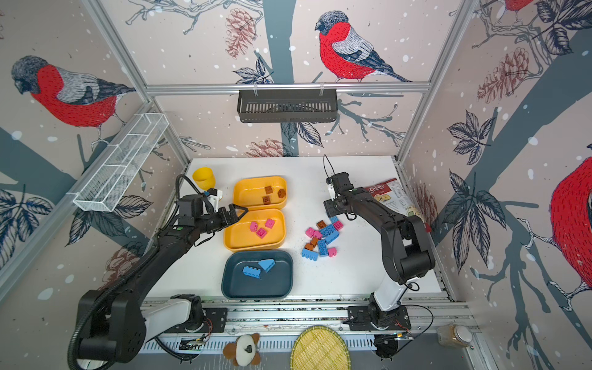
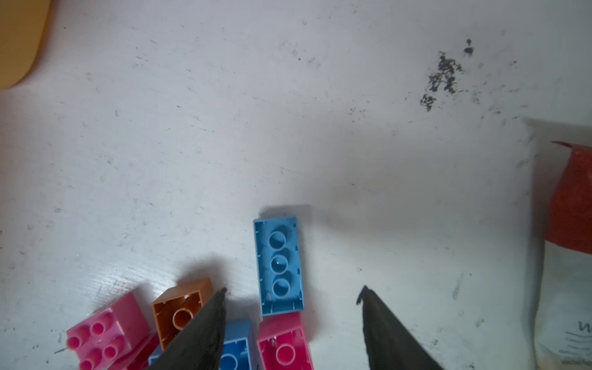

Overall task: Sort the legos into containers by color
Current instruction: Pick up the lego from the middle-right of the table, then place the lego in the container, then pick up the lego from the center of the table.

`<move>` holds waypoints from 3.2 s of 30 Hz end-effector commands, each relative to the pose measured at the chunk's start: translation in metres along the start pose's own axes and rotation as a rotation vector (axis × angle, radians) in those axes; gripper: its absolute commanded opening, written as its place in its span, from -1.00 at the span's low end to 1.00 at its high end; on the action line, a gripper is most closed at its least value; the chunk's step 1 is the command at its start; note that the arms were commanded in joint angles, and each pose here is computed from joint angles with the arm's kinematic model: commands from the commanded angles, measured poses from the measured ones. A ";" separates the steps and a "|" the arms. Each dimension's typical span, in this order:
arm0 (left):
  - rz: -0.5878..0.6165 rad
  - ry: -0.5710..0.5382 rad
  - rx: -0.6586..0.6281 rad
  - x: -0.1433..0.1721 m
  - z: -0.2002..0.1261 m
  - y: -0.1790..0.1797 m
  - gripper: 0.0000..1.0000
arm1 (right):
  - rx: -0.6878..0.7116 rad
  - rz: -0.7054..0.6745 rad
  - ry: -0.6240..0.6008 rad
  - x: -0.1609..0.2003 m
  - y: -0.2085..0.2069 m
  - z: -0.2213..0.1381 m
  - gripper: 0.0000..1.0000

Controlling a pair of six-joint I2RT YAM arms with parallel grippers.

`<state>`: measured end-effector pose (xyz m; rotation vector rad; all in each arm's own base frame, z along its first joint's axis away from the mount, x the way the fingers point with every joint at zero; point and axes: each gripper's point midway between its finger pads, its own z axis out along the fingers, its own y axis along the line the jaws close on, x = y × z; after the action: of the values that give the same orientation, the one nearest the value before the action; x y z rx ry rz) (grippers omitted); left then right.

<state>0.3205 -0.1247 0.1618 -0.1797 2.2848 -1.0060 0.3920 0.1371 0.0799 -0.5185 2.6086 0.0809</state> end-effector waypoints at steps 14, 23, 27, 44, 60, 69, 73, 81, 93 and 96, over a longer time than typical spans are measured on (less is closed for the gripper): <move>0.019 -0.014 0.035 -0.006 0.000 -0.012 0.94 | 0.003 -0.021 0.111 0.019 -0.002 0.046 0.16; 0.018 -0.012 0.025 -0.006 0.001 -0.009 0.94 | -0.038 -0.009 0.136 0.026 0.003 0.055 -0.17; 0.019 -0.011 0.022 -0.006 0.000 -0.009 0.94 | -0.048 -0.003 0.136 0.025 0.004 0.052 -0.41; 0.047 -0.032 -0.023 -0.014 -0.009 -0.008 0.94 | -0.392 -0.438 -0.141 -0.008 0.185 -0.072 -0.49; 0.048 -0.037 -0.020 -0.012 -0.013 -0.007 0.94 | -0.681 -0.760 0.025 0.127 0.306 -0.100 -0.38; 0.051 -0.038 -0.021 -0.012 -0.015 -0.008 0.94 | -0.529 -0.709 -0.065 0.084 0.268 -0.100 0.31; 0.050 -0.040 -0.021 -0.012 -0.015 -0.008 0.94 | -0.449 -0.598 -0.115 0.050 0.228 -0.103 0.34; 0.049 -0.038 -0.010 -0.016 -0.011 -0.009 0.94 | -0.216 -0.363 -0.042 0.015 0.129 -0.068 0.35; 0.043 -0.022 -0.015 -0.013 -0.007 -0.004 0.94 | -0.180 -0.397 0.062 0.025 0.121 -0.015 0.32; 0.041 -0.020 -0.017 -0.012 -0.006 -0.003 0.94 | -0.177 -0.407 0.081 0.028 0.124 -0.006 0.31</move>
<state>0.3236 -0.1174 0.1687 -0.1698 2.2931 -0.9506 0.3157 0.2384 0.0708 -1.1059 2.5457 0.1804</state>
